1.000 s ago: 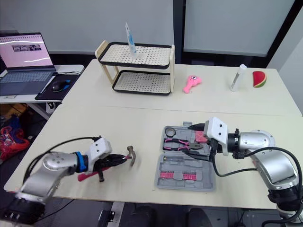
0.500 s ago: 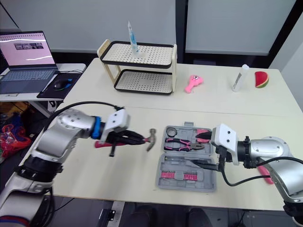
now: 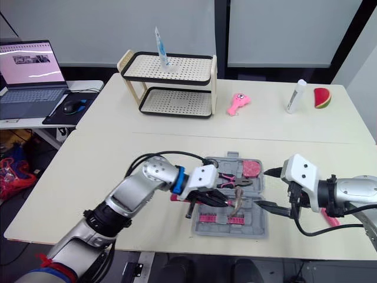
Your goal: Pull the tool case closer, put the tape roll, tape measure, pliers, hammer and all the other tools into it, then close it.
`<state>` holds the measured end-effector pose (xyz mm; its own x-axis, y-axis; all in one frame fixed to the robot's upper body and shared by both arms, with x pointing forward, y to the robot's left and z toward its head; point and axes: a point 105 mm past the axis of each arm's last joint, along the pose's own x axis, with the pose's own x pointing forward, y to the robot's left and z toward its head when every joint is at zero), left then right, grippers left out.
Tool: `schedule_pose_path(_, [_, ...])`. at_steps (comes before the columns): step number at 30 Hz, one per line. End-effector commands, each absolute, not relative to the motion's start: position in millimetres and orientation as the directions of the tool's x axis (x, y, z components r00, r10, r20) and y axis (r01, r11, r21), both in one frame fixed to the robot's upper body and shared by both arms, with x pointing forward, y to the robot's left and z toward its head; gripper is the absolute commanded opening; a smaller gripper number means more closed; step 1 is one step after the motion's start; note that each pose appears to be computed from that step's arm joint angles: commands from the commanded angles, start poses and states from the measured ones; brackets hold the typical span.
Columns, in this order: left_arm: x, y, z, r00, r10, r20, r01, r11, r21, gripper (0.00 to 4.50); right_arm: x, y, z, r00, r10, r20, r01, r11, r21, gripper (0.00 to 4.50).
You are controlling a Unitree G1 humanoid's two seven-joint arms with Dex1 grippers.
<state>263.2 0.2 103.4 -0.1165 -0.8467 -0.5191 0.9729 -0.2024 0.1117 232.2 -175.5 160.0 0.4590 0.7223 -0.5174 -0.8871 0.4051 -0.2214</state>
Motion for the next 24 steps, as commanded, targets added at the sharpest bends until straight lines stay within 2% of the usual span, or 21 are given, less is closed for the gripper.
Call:
schedule_pose_path(1, [259.6,-18.6,101.6,-0.121,-0.850,-0.512,0.970,-0.212,0.122,0.06,228.6,-176.7,169.2,0.476,0.714,-0.514,-0.880,0.397,-0.262,4.50])
schedule_pose_path(11, [259.2,-42.8,74.1,-0.115,-0.833,-0.541,0.990,-0.139,0.004,0.06,222.1,-191.1,161.2,0.477,0.666,-0.573,-0.876,0.412,-0.251,4.50])
schedule_pose_path(24, [271.4,-59.1,57.0,-0.087,-0.812,-0.577,0.993,-0.118,0.017,0.06,212.6,-190.5,154.6,0.459,0.655,-0.601,-0.882,0.415,-0.221,4.50])
